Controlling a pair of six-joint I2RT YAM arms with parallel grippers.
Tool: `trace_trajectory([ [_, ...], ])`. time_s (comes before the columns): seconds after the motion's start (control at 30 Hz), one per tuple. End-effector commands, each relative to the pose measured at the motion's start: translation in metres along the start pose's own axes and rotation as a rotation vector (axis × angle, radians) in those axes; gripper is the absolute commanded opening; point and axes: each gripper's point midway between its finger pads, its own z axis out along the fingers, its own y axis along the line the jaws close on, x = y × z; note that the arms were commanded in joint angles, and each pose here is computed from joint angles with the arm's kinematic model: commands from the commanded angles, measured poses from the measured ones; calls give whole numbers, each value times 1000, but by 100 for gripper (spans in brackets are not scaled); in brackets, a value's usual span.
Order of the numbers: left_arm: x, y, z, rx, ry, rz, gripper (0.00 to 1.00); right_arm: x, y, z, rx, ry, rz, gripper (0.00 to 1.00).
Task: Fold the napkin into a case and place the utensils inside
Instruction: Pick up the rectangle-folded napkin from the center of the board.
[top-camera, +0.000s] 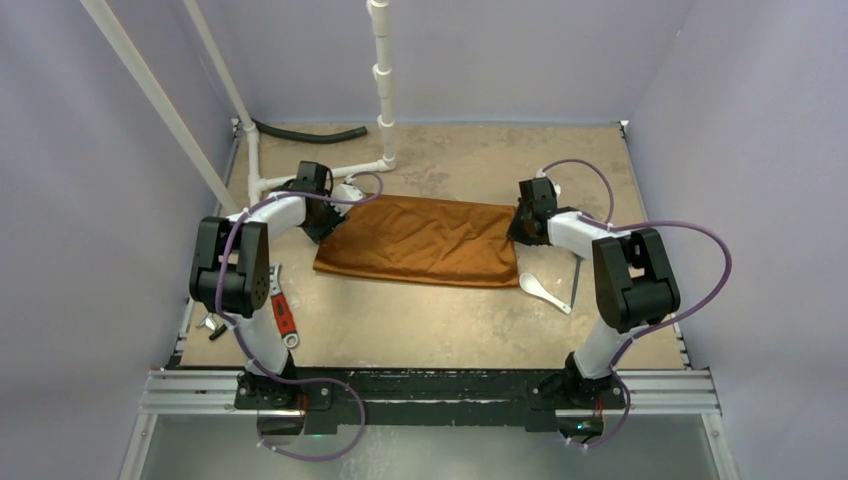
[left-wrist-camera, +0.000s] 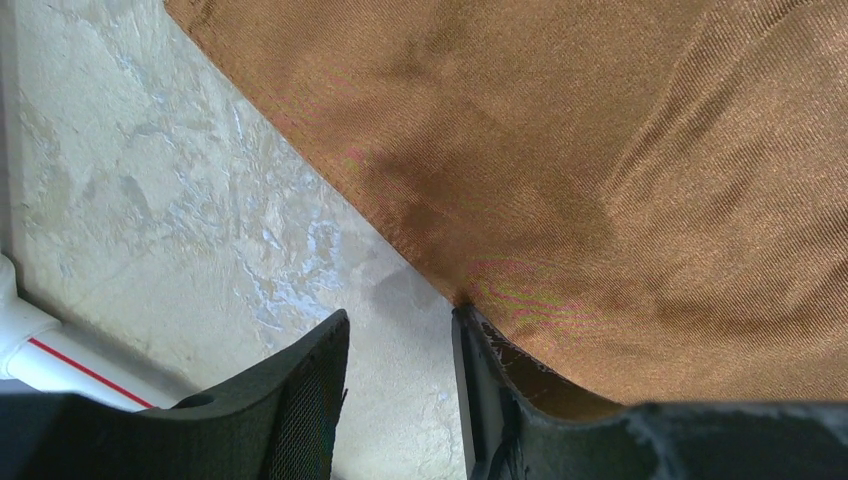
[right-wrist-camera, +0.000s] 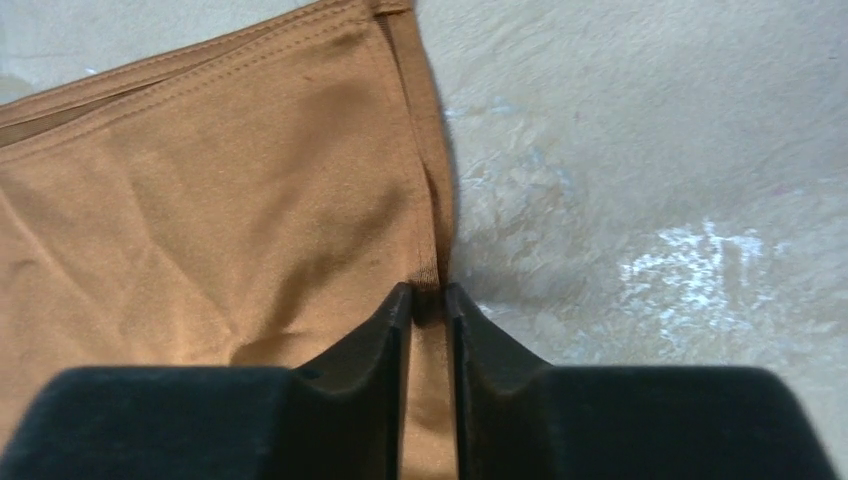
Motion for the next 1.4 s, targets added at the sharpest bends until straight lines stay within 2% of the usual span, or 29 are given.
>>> trace_trajectory([
  [0.0, 25, -35, 23, 120, 41, 22, 42, -1, 23, -2, -109, -2, 22, 16],
  [0.07, 30, -36, 23, 116, 53, 31, 41, -5, 35, -6, -166, -12, 20, 9],
  [0.2, 37, -41, 22, 125, 62, 50, 42, -7, 41, -6, -185, 1, 2, 0],
  [0.57, 34, -41, 24, 132, 55, 43, 39, -22, 57, -42, -245, -4, 4, 0],
  [0.9, 26, -31, 21, 110, 48, 38, 37, -18, 47, -50, -181, 19, -31, 0],
  [0.97, 24, -30, 21, 106, 44, 38, 37, -5, 31, -42, -116, 72, -30, 23],
  [1.0, 23, -29, 20, 104, 41, 39, 37, -1, 22, -37, -72, 80, -31, 33],
  [1.03, 22, -28, 19, 101, 39, 40, 38, 1, 15, -33, -44, 83, -31, 38],
  [1.1, 21, -28, 19, 101, 37, 40, 38, 4, 6, -29, -12, 73, -20, 45],
  [1.37, 17, -22, 15, 88, 32, 41, 38, -21, -10, -10, 123, -14, -46, 61],
])
